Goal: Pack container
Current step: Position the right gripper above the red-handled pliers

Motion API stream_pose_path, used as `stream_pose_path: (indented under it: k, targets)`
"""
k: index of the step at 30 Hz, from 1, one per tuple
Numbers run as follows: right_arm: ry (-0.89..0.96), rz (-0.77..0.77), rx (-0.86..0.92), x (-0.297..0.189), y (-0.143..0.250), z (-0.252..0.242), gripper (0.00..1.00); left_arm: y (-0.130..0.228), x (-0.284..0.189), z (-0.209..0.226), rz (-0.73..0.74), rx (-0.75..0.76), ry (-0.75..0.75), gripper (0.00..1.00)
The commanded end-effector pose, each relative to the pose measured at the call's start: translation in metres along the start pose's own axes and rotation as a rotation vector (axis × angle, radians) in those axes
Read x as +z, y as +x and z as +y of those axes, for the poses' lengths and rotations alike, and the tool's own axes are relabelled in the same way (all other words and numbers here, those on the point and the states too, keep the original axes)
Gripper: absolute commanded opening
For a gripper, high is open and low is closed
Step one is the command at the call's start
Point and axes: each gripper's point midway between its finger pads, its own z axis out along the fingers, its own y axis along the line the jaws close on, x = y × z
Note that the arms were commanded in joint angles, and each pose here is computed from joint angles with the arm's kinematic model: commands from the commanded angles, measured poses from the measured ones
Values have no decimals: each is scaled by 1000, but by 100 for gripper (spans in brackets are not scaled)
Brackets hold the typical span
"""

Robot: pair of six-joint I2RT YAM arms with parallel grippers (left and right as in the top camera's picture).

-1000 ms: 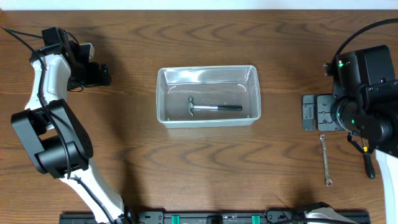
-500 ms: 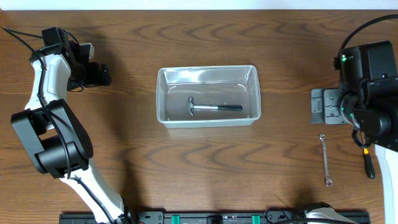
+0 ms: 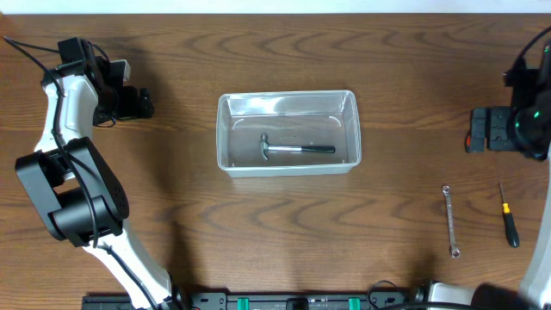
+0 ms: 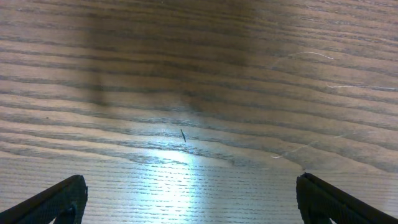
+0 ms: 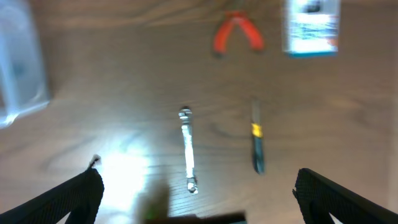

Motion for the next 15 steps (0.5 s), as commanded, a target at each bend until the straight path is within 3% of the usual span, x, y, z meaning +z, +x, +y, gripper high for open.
stream_pose_path:
  k: [1,8,15]
  targets:
    - [-193,-26,-171,20,-16,20,99,2,3,1,10,5,-7,98]
    - [-2,5,-60,82,-56,-29,99,2,3,1,10,5,-7,98]
    - [-33,162,-38,150,-51,-28,99,2,3,1,10,5,-7,98]
